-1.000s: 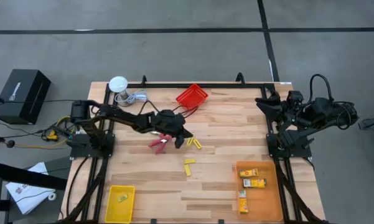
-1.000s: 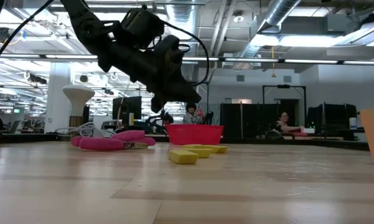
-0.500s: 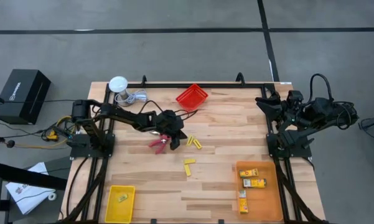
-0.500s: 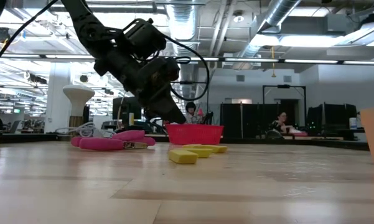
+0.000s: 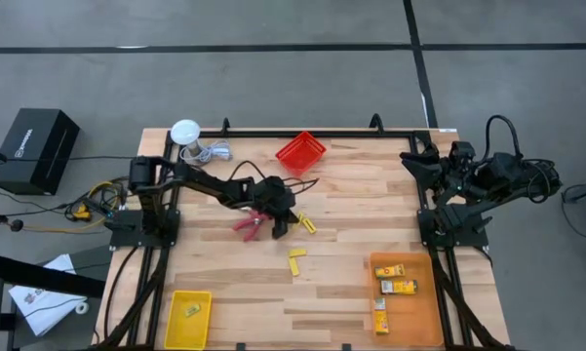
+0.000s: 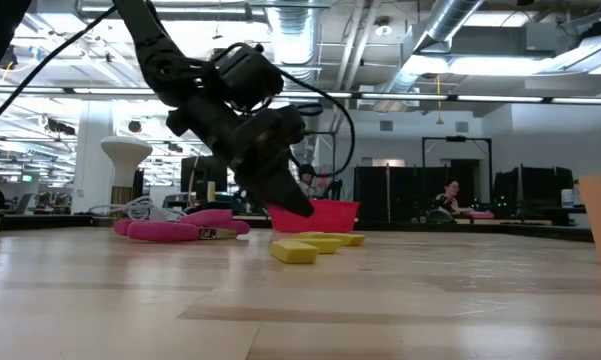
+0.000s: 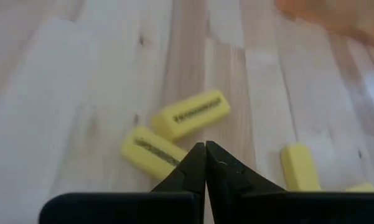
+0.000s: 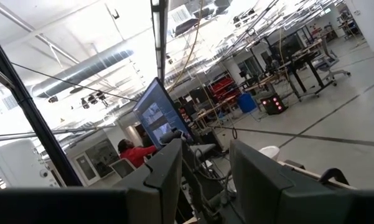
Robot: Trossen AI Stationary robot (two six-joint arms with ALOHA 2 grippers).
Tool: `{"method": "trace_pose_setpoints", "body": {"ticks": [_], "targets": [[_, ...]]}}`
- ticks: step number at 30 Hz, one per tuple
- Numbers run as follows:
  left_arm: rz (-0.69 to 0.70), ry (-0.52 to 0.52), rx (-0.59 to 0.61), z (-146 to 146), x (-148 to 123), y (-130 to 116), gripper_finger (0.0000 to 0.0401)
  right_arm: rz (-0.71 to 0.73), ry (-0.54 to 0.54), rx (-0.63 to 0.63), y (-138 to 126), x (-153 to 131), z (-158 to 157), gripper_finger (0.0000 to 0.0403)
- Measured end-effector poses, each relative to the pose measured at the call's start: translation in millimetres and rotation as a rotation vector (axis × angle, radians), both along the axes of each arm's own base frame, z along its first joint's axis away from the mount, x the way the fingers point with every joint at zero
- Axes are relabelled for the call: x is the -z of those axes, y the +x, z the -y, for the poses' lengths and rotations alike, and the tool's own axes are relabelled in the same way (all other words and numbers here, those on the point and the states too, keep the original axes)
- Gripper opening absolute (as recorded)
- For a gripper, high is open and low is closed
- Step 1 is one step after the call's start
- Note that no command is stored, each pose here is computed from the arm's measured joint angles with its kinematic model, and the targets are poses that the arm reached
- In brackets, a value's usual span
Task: Pick & Place School Supplies
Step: Put the yellow eraser into the yellow bin
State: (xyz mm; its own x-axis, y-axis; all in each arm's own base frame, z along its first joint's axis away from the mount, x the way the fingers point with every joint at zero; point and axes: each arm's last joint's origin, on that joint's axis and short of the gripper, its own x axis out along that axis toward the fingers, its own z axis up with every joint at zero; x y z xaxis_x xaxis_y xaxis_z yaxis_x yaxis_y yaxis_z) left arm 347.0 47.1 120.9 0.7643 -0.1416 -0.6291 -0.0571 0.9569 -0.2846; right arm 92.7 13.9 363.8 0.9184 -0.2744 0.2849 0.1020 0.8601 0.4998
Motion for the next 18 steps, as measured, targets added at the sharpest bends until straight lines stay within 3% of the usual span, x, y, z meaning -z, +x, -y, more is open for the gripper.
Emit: {"method": "trace_pose_setpoints", "body": {"ticks": [9,18], "targets": [[0.003,-0.003,-0.035,-15,-1,-1,0.0001,-0.004,-0.001,0.006,0,0,0,0.0127],[-0.029,-0.02,-0.011,-10,8,-1,0.0001,-0.005,-0.004,0.006,0,0,0,0.0127]]}}
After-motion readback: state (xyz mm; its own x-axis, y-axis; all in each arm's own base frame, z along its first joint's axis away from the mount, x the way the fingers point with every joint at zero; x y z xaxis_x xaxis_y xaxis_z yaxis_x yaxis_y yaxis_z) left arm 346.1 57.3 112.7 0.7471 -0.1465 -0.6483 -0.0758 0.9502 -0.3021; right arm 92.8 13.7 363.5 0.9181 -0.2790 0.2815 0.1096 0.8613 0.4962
